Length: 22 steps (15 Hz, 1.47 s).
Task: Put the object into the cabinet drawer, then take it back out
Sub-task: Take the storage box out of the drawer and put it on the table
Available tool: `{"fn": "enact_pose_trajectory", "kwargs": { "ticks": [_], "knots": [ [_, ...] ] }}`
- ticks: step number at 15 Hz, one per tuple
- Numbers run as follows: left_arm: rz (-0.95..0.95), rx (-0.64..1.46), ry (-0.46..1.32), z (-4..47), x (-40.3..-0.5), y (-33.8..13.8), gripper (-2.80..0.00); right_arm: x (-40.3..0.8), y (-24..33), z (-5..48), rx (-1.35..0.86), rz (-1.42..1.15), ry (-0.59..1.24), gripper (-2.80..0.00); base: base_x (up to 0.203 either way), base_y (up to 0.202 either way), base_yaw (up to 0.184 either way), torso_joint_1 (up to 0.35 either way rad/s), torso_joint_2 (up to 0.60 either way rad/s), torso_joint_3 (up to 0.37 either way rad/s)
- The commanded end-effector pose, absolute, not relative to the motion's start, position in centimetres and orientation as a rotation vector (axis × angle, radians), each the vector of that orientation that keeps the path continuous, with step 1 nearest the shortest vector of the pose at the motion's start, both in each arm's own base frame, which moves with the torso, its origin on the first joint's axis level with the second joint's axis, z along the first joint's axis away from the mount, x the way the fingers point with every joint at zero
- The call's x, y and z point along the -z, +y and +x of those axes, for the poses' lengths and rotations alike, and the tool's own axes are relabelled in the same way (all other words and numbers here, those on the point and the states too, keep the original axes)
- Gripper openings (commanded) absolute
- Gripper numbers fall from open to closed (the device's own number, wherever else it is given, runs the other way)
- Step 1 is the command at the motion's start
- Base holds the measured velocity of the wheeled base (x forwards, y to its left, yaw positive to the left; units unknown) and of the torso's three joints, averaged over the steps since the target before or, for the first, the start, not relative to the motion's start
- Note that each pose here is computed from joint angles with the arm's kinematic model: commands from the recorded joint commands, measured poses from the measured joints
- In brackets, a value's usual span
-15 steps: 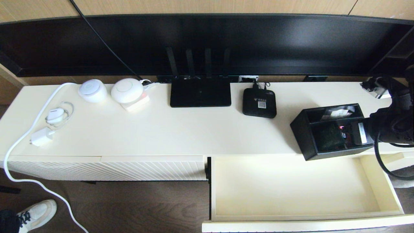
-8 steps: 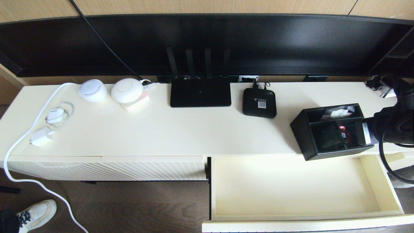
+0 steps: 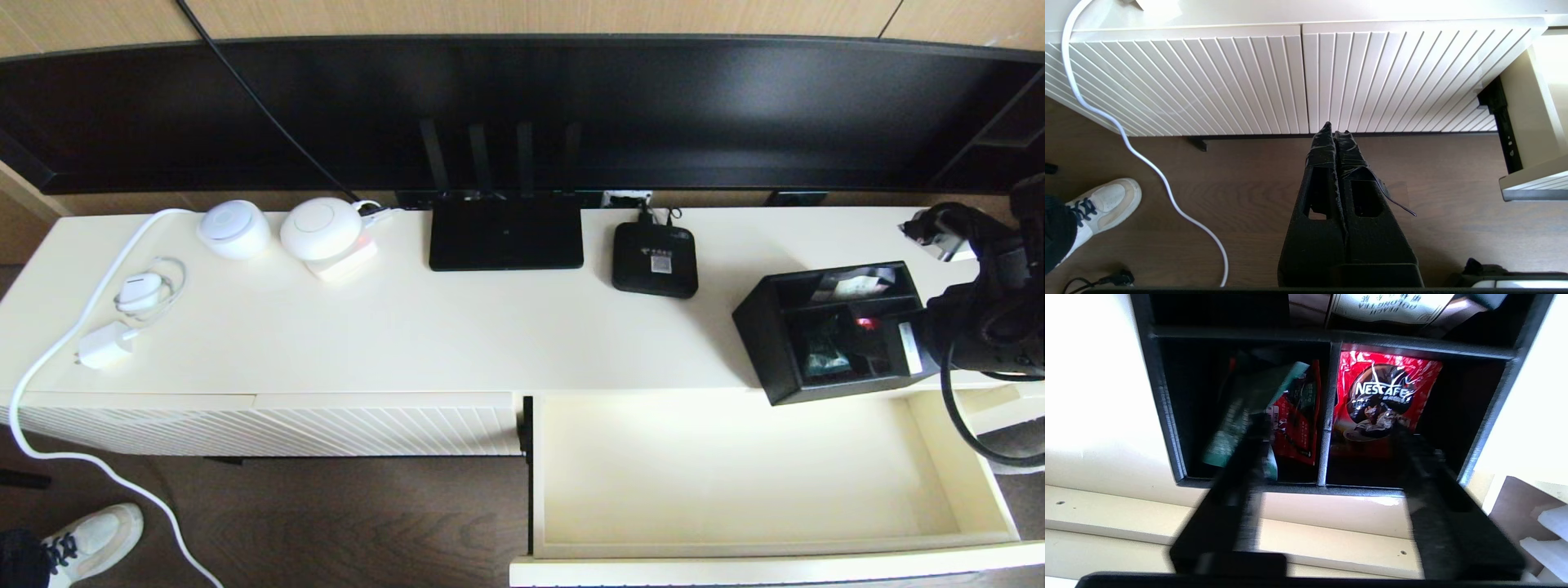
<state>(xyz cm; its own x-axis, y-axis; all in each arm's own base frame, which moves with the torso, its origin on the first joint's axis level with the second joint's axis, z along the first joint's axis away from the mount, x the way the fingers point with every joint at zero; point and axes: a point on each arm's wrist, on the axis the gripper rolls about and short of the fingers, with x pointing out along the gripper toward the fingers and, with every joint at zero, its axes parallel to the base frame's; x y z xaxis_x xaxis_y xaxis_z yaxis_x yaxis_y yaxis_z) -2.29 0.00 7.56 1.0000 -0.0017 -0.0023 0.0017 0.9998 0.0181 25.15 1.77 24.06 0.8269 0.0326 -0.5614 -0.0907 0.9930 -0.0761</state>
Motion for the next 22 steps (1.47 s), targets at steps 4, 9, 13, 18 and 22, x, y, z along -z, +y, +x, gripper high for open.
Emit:
{"fn": "enact_pose_trajectory", "kwargs": {
  "ticks": [4, 9, 13, 18, 22],
  "knots": [
    [0.018, 0.002, 0.003, -2.3, -7.5, 0.0, -2.8, -23.3, 1.9, 26.5, -0.071, -0.088, 0.624, 0.0, 0.0, 0.0, 0.0, 0.0, 0.0, 0.0],
    [0.018, 0.002, 0.003, -2.3, -7.5, 0.0, -2.8, -23.1, 2.2, 28.1, -0.074, -0.071, 0.627, 0.0, 0.0, 0.0, 0.0, 0.0, 0.0, 0.0],
    [0.018, 0.002, 0.003, -2.3, -7.5, 0.0, -2.8, -23.7, 2.8, 29.1, -0.074, -0.016, 0.607, 0.0, 0.0, 0.0, 0.0, 0.0, 0.0, 0.0],
    [0.018, 0.002, 0.002, -2.3, -7.6, 0.0, -2.8, -23.9, 2.9, 29.9, -0.068, 0.007, 0.593, 0.0, 0.0, 0.0, 0.0, 0.0, 0.0, 0.0],
    [0.018, 0.002, 0.003, -2.3, -7.5, 0.0, -2.8, -23.9, 3.0, 30.4, -0.069, 0.005, 0.554, 0.0, 0.0, 0.0, 0.0, 0.0, 0.0, 0.0]
  ]
}}
